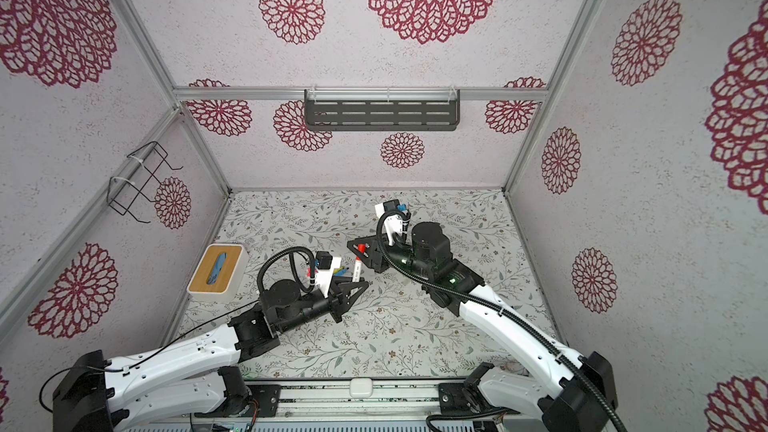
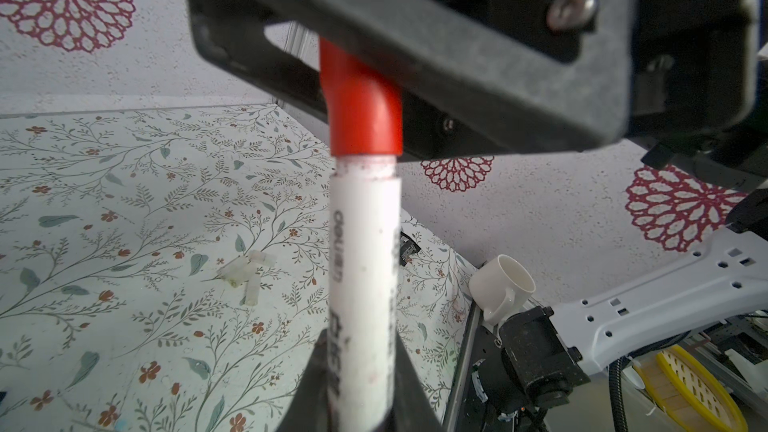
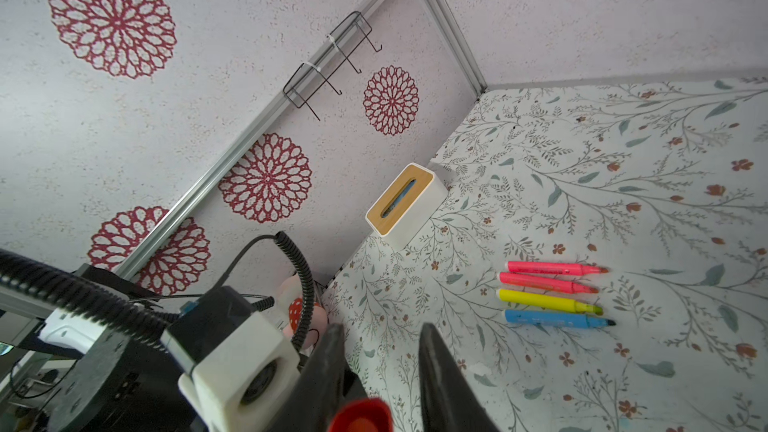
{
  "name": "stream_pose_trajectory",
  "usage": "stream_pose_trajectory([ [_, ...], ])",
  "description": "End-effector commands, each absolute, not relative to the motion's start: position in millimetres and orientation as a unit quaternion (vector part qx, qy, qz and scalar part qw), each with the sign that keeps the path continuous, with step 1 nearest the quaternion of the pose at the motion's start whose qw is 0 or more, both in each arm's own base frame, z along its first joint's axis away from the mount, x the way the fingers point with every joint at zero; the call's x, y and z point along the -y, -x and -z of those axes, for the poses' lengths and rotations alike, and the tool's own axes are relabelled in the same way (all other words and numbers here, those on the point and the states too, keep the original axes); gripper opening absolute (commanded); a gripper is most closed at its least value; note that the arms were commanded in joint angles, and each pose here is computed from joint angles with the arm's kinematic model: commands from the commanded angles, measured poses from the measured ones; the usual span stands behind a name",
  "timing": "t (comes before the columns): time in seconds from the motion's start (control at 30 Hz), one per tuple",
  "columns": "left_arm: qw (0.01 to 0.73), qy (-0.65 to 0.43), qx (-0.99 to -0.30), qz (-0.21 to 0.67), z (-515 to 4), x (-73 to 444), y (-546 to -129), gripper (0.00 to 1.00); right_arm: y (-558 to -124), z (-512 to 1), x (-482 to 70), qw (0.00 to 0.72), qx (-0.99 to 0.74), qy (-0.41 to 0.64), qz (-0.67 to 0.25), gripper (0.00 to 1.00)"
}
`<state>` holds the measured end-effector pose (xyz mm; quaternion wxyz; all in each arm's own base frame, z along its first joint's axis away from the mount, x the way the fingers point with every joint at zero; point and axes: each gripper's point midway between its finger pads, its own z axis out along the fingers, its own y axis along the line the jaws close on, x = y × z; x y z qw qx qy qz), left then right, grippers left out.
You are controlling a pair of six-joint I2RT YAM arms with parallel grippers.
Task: Insert the pens into the pen caps
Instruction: 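Lower the red cap onto the white marker tip with the right gripper, then grasp the capped marker with the right gripper while the left gripper holds it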
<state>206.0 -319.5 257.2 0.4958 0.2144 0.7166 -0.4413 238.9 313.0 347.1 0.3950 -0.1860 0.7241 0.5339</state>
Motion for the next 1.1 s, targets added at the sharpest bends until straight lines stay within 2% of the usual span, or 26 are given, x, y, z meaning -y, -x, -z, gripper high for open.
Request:
stream_pose_trajectory([
  [0.0, 0.511, -0.214, -0.706, 0.440, -266, 319, -207, 0.00, -228, -357, -316, 0.400, -0.708, 0.211, -0.543, 0.17],
  [0.1, 0.521, -0.212, -0.699, 0.441, -274, 317, -208, 0.00, -225, -340, -319, 0.390, -0.720, 0.214, -0.532, 0.04],
  [0.17, 0.529, -0.211, -0.693, 0.442, -282, 315, -210, 0.00, -221, -325, -322, 0.381, -0.730, 0.216, -0.525, 0.00],
  [0.53, 0.556, -0.174, -0.656, 0.480, -322, 297, -229, 0.00, -199, -235, -323, 0.373, -0.811, 0.203, -0.403, 0.00],
  [0.67, 0.566, -0.165, -0.642, 0.491, -335, 290, -234, 0.00, -186, -210, -332, 0.350, -0.821, 0.196, -0.407, 0.00],
  [0.8, 0.572, -0.168, -0.632, 0.496, -345, 287, -235, 0.00, -161, -192, -350, 0.310, -0.815, 0.233, -0.430, 0.00],
  [0.93, 0.575, -0.167, -0.621, 0.506, -353, 278, -235, 0.00, -138, -192, -356, 0.283, -0.794, 0.273, -0.464, 0.00],
  [1.07, 0.579, -0.162, -0.621, 0.503, -354, 271, -237, 0.00, -134, -202, -353, 0.288, -0.785, 0.285, -0.468, 0.00],
])
